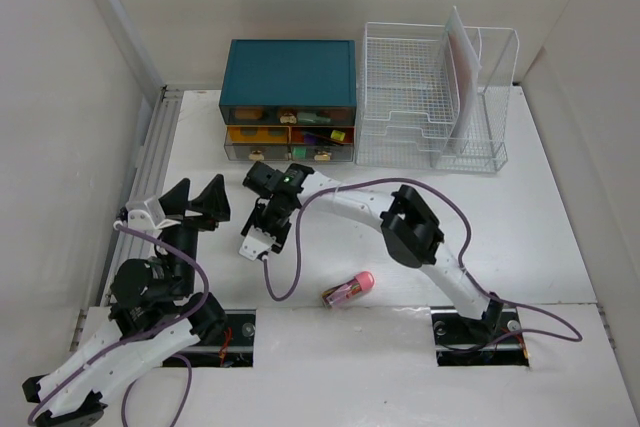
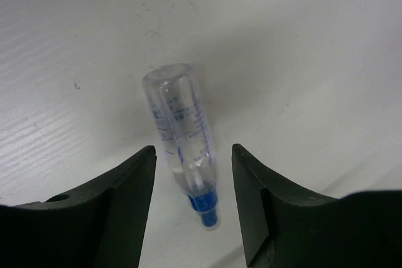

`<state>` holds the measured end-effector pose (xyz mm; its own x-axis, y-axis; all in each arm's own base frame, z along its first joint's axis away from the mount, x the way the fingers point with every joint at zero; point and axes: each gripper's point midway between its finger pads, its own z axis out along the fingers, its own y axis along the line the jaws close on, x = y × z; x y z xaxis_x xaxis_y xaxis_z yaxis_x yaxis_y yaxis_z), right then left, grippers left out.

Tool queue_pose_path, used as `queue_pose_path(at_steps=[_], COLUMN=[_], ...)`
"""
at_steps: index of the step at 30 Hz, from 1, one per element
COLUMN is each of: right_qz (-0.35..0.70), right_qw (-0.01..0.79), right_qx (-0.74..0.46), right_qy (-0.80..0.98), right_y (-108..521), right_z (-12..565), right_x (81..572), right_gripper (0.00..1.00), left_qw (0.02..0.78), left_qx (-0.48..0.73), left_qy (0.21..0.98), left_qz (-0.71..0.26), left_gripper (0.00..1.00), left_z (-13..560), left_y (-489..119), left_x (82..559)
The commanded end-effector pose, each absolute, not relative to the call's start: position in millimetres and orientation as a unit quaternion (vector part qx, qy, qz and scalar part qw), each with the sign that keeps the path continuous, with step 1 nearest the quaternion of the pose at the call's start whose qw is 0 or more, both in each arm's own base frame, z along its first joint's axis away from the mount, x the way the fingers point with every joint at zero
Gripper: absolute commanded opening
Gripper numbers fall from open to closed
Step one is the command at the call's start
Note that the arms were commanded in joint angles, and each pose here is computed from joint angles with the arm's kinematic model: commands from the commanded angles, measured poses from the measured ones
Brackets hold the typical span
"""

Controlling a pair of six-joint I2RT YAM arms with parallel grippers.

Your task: Organize the desk

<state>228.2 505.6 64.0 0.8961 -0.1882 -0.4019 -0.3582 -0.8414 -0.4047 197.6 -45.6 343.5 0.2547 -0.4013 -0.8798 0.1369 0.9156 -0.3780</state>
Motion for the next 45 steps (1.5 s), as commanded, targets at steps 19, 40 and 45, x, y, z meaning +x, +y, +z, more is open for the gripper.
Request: queue_pose_path(at_steps=[19,40,45], right_qz=[0.182,0.001,-0.02], right_qw=[0.114,0.526,0.56], right_qx=[-0.967,-0.713,-0.677], right_qy=[0.139,0.463,0.477], right_y=[479.9,531.4,526.3], right_z=[12.3,241.1,270.9], right_x=[199.9,315.6,342.0], right_gripper=[0.16,0.0,0.0], left_qw=[0.796,0.796,0.796], left_qx=[-0.124,-0.131,-0.131], left_qy=[0.563,0.561,0.561], left_qz=[-0.187,-0.186,-0.186], left_gripper=[0.72,0.72,0.72], left_z=[355.4,356.4,356.4], left_y=[-38.6,-36.4,-36.4], left_x=[191.6,191.5,191.5])
